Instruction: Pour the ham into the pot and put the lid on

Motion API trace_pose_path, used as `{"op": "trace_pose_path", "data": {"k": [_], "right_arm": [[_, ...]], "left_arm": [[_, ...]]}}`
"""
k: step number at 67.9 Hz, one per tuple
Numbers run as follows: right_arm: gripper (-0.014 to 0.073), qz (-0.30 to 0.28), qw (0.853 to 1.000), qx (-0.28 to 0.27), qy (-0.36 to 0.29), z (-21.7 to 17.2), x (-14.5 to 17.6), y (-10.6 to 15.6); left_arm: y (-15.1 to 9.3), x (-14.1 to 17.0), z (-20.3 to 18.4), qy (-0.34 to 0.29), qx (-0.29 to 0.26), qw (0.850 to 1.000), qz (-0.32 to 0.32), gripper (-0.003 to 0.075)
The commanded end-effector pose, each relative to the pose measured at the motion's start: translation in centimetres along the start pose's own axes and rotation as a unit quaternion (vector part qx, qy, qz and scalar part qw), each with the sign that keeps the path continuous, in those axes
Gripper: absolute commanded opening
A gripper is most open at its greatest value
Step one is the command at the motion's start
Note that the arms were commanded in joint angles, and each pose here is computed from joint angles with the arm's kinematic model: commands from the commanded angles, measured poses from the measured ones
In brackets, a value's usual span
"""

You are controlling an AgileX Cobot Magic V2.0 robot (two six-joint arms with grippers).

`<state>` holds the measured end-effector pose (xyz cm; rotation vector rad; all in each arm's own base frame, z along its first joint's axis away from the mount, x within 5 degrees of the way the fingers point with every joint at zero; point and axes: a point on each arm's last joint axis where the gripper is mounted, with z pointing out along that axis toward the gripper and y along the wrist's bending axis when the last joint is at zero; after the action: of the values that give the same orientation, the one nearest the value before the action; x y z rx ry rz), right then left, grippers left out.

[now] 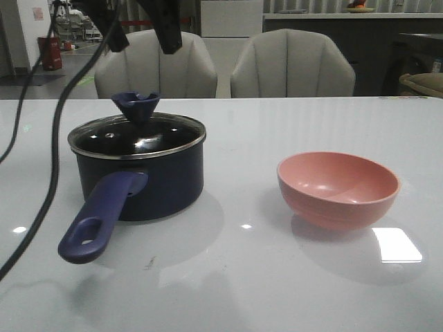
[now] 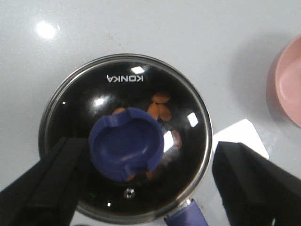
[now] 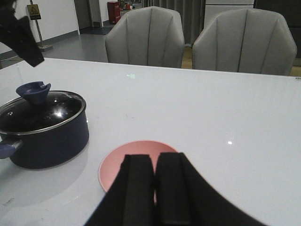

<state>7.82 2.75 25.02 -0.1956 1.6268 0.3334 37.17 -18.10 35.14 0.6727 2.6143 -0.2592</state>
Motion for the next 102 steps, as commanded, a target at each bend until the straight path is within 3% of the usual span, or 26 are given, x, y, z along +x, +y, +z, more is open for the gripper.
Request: {"op": "trace_pose_path", "data": {"k": [1, 34, 63, 72, 81, 88, 99, 102], "right_arm": [[0.0166, -0.003, 0.999, 0.009, -0.05, -0.1, -1.6, -0.1], [0.0166, -0.003, 0.999, 0.009, -0.05, -0.1, -1.6, -0.1], [0.0166, -0.003, 0.999, 0.009, -0.05, -0.1, -1.6, -0.1], [0.0166, -0.003, 0.999, 0.009, -0.05, -0.1, -1.6, -0.1], [0.0166, -0.003, 0.999, 0.009, -0.05, -0.1, -1.6, -0.1], [0.0166, -0.003, 0.999, 0.009, -0.05, -0.1, -1.6, -0.1], [0.0166, -0.003, 0.999, 0.009, -0.05, -0.1, -1.6, -0.1], [0.0166, -0.003, 0.999, 0.009, -0.05, -0.1, -1.6, -0.1]], "left_arm": [[-1.0, 1.5, -5.7, -0.049, 0.004, 0.999, 0.016, 0.0571], [-1.9, 12.2, -12.7, -0.179, -0.02, 0.983, 0.025, 0.0571], [-2.6, 23.4, -13.9, -0.338, -0.006, 0.941, 0.004, 0.0571], [-2.8, 27.2, -13.4, -0.39, 0.001, 0.921, -0.006, 0.0557], [-2.8, 30.4, -13.0, -0.44, 0.001, 0.898, -0.01, 0.0491], [-2.8, 32.0, -12.6, -0.463, 0.0, 0.886, -0.009, 0.0398], [-2.8, 33.1, -12.2, -0.476, 0.001, 0.879, -0.009, 0.014], [-2.8, 33.1, -12.1, -0.477, 0.001, 0.879, -0.01, 0.0102]]}}
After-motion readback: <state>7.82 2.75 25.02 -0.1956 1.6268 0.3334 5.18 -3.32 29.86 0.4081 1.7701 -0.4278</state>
